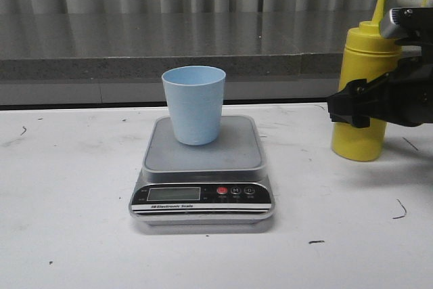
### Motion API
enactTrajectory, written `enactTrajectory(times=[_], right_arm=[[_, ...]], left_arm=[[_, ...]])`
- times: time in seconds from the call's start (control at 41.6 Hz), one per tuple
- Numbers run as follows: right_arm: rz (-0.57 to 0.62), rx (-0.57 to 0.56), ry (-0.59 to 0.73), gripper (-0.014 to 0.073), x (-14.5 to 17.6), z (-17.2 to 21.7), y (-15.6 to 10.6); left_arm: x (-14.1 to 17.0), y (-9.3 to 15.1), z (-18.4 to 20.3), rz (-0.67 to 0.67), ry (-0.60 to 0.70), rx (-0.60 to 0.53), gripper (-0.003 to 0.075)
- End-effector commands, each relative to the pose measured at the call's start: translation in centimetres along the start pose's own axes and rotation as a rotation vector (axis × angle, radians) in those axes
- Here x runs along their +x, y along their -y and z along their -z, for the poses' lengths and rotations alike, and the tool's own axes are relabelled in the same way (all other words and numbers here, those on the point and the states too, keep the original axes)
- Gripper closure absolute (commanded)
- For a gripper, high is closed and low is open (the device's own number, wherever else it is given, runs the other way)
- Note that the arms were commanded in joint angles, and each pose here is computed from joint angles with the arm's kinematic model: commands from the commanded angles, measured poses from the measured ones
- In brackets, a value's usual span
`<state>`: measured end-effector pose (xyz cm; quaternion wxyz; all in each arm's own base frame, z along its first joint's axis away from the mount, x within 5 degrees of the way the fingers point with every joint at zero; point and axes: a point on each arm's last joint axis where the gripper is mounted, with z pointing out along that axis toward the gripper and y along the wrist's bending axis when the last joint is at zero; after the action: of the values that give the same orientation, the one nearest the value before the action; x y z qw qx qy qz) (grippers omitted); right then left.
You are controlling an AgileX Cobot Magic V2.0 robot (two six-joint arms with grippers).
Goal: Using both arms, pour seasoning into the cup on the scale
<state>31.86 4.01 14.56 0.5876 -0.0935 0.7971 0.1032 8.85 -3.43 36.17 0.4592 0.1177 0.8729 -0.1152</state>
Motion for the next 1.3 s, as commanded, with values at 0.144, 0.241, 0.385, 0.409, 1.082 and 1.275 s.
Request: enactTrajectory(times=[0.144, 0.241, 0.385, 0.409, 1.082, 1.275], right_arm=[[-0.039, 0.028, 0.007, -0.0011, -2.4, 2.9, -0.3], [-0.075, 0.055, -0.065, -0.0011, -2.6, 3.8, -0.3], [-0.107, 0.120, -0.220, -0.0011, -3.1, 5.9, -0.2], [-0.113, 0.135, -0.248, -0.0011, -3.1, 6.3, -0.2], [0.021, -0.032, -0.718, -0.0011, -10.5, 14.6, -5.9], [0.016, -0.048, -0.538, -0.0011, -12.8, 18.4, -6.2]], left_arm=[[-1.2, 0.2, 0.5, 0.015, 0.091, 0.013, 0.0280], [-1.2, 0.2, 0.5, 0.015, 0.091, 0.013, 0.0280], [-1.2, 0.2, 0.5, 0.015, 0.091, 0.013, 0.0280], [-1.2, 0.2, 0.5, 0.015, 0.091, 0.013, 0.0280], [-1.2, 0.2, 0.5, 0.015, 0.091, 0.013, 0.0280], [-1.2, 0.2, 0.5, 0.015, 0.091, 0.013, 0.0280]])
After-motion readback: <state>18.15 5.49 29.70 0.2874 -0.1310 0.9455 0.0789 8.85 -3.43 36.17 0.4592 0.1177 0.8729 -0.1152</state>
